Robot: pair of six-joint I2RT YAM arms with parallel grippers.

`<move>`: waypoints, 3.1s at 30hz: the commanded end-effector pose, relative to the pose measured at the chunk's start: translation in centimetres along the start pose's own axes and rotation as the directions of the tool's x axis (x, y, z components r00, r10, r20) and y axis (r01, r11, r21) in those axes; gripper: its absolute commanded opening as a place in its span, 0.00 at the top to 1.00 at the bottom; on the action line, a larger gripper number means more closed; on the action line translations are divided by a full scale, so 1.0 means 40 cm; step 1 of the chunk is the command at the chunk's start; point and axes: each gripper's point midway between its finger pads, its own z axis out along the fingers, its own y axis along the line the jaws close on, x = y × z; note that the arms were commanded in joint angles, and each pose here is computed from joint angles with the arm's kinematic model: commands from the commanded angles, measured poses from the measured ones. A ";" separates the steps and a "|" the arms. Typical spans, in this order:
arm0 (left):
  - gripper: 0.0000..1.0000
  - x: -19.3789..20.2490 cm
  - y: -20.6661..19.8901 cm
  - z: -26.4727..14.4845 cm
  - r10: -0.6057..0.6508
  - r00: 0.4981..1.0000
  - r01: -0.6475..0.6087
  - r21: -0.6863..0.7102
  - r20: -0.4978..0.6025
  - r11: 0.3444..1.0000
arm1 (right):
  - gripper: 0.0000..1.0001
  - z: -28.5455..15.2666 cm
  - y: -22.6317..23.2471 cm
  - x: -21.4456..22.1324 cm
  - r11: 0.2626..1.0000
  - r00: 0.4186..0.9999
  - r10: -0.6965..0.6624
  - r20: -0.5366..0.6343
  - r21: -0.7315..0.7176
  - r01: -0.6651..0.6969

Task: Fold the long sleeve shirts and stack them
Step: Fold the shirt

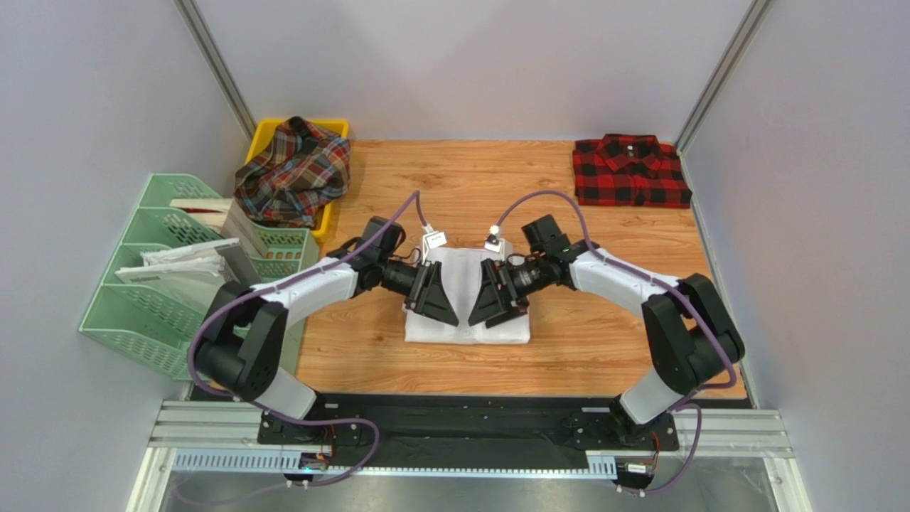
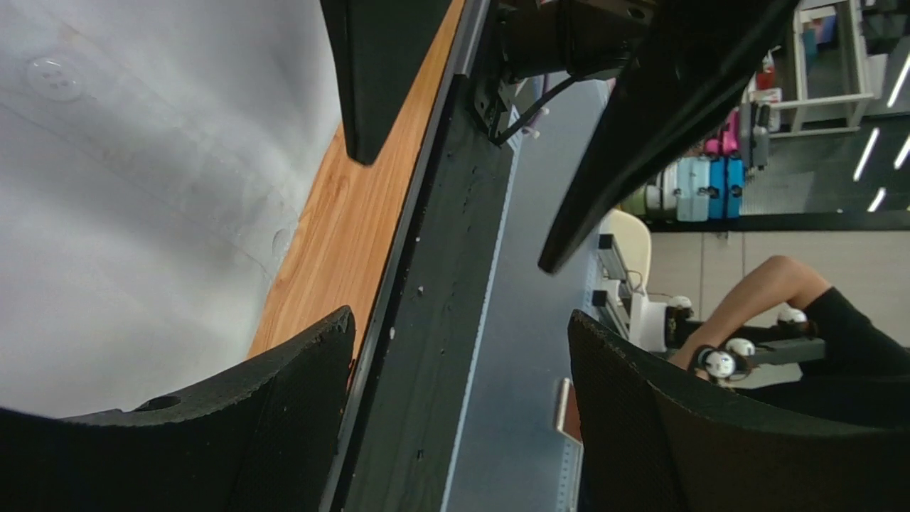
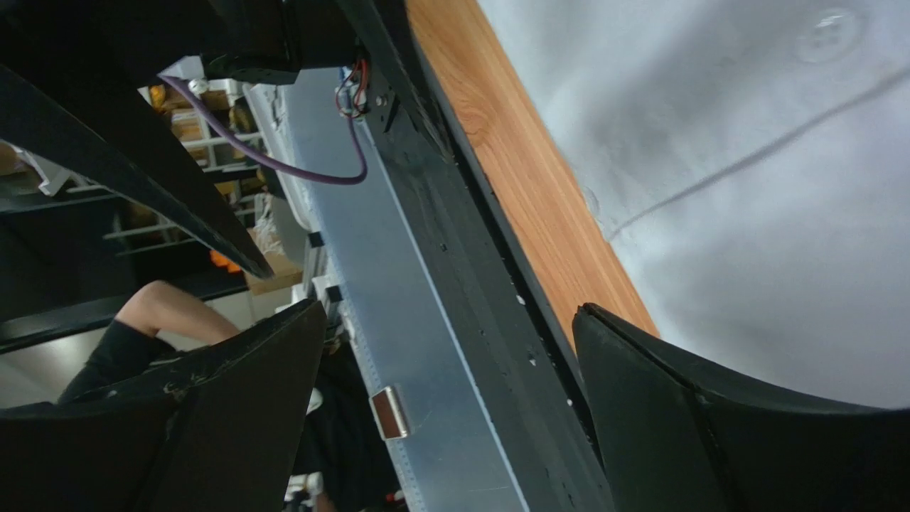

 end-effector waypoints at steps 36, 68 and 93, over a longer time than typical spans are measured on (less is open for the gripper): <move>0.33 -0.283 0.073 -0.211 0.204 0.953 -0.121 -0.340 0.222 0.933 | 0.37 -0.004 -0.159 0.055 0.971 0.972 -0.052 -0.231 0.214 0.103; 0.27 -0.238 0.223 -0.337 0.132 0.961 0.020 -0.535 0.244 0.845 | 0.10 0.003 -0.343 -0.338 0.581 0.817 -0.428 -0.385 0.575 0.576; 0.29 -0.033 0.354 -0.080 -0.299 0.935 0.340 -0.234 0.192 0.911 | 0.12 -0.008 -0.158 -0.105 0.590 0.672 -0.623 -0.400 0.325 0.740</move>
